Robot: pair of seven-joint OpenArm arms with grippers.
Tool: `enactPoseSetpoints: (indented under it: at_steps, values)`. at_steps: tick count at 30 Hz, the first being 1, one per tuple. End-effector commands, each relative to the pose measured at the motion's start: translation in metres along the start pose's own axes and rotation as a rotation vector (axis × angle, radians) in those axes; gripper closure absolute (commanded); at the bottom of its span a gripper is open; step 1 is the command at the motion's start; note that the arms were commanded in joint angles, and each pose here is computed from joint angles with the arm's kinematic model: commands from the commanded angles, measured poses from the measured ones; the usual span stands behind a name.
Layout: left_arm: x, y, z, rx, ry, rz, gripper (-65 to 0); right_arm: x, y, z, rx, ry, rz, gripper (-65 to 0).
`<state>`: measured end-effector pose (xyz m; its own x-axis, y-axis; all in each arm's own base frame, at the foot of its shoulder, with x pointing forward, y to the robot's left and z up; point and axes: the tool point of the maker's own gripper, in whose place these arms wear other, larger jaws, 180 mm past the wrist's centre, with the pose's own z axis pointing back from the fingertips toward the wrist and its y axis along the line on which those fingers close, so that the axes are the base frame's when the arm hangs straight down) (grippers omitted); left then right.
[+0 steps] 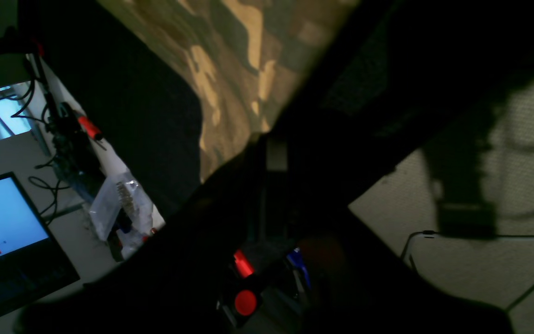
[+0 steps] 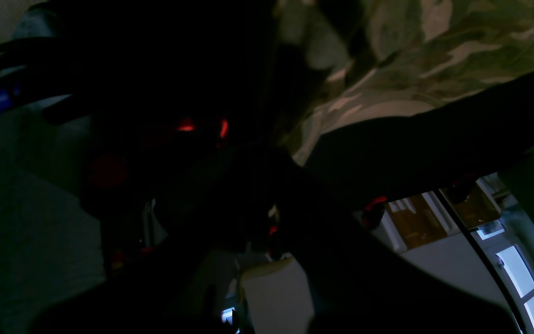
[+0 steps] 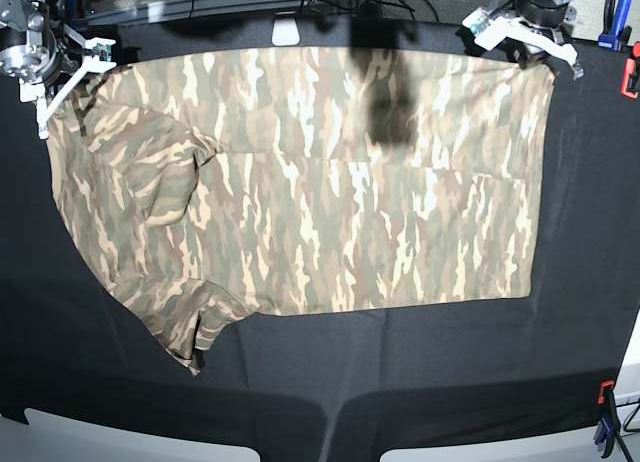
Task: Layout the t-shirt on the table in an organized manner, then fold the t-shirt properly
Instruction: 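Pull the grasped corners apart and away from the hem to stretch the shirt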
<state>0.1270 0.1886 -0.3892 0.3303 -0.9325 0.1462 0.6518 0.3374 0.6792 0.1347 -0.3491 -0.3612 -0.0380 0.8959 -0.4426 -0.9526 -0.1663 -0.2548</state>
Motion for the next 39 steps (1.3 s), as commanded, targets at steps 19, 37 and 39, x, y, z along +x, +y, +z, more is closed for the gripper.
enactPoseSetpoints:
  at_steps: [19,37,39]
  values:
    - [-0.003,-0.003,0.009,0.000,-0.003,-0.013,0.0,-0.009,0.004,0.006,0.057,0.022,0.074,0.0]
    - [-0.018,-0.021,0.010,-0.095,0.084,0.089,-20.7,-0.014,-0.001,0.007,0.030,0.058,0.024,-24.8]
    - [-0.023,-0.021,0.011,-0.096,0.111,0.088,-20.7,-0.003,0.010,0.011,0.093,0.008,0.039,-24.8]
